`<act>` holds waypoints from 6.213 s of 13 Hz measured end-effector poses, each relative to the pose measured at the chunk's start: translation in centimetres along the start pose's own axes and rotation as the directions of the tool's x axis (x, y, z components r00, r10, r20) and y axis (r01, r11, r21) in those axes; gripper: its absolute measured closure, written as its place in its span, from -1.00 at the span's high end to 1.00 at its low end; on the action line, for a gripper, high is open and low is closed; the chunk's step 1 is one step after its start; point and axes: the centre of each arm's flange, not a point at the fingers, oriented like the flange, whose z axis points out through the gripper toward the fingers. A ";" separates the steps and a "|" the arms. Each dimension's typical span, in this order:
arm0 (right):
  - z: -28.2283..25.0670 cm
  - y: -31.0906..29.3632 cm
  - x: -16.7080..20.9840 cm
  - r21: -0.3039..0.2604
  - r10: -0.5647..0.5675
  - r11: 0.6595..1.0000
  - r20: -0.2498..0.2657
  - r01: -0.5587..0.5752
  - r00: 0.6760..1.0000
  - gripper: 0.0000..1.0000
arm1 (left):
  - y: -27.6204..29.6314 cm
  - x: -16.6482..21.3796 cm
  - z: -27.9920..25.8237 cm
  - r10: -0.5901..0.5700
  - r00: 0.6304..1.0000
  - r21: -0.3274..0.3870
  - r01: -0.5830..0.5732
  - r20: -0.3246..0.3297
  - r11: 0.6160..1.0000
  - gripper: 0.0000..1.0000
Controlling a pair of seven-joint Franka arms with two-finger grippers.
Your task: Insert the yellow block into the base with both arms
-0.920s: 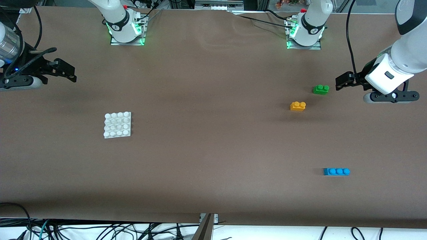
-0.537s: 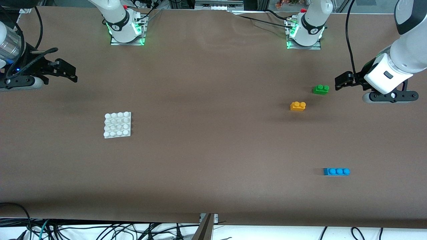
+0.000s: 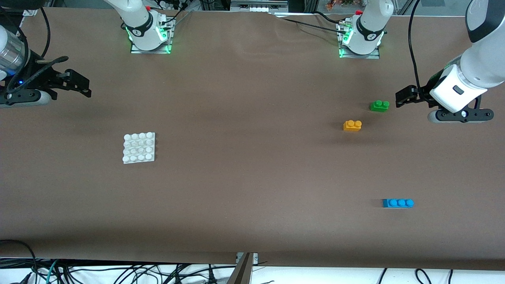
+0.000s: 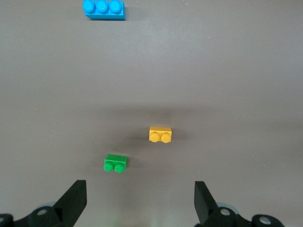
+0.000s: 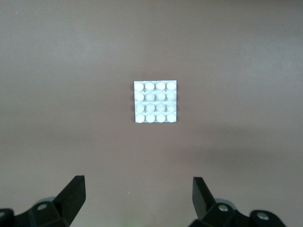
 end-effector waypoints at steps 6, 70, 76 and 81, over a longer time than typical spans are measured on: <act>0.0 0.4 0.0 -0.003 0.006 1.000 0.000 -0.006 1.000 1.00 | 0.0 0.0 0.0 0.000 1.000 0.000 0.000 0.000 1.000 1.00; 24.1 3.3 1.9 -0.020 0.058 0.998 -0.006 -0.058 0.998 1.00 | -0.2 0.1 0.0 -0.004 1.000 -0.002 0.004 -0.001 1.000 1.00; 33.1 5.4 2.8 -0.044 0.086 0.995 -0.071 -0.089 0.994 1.00 | -0.2 0.1 0.0 -0.004 1.000 -0.006 0.004 0.000 1.000 1.00; 38.0 6.0 3.2 -0.022 0.137 0.990 -0.082 -0.139 0.987 0.99 | -0.2 0.1 0.0 -0.004 1.000 -0.006 0.004 0.000 1.000 1.00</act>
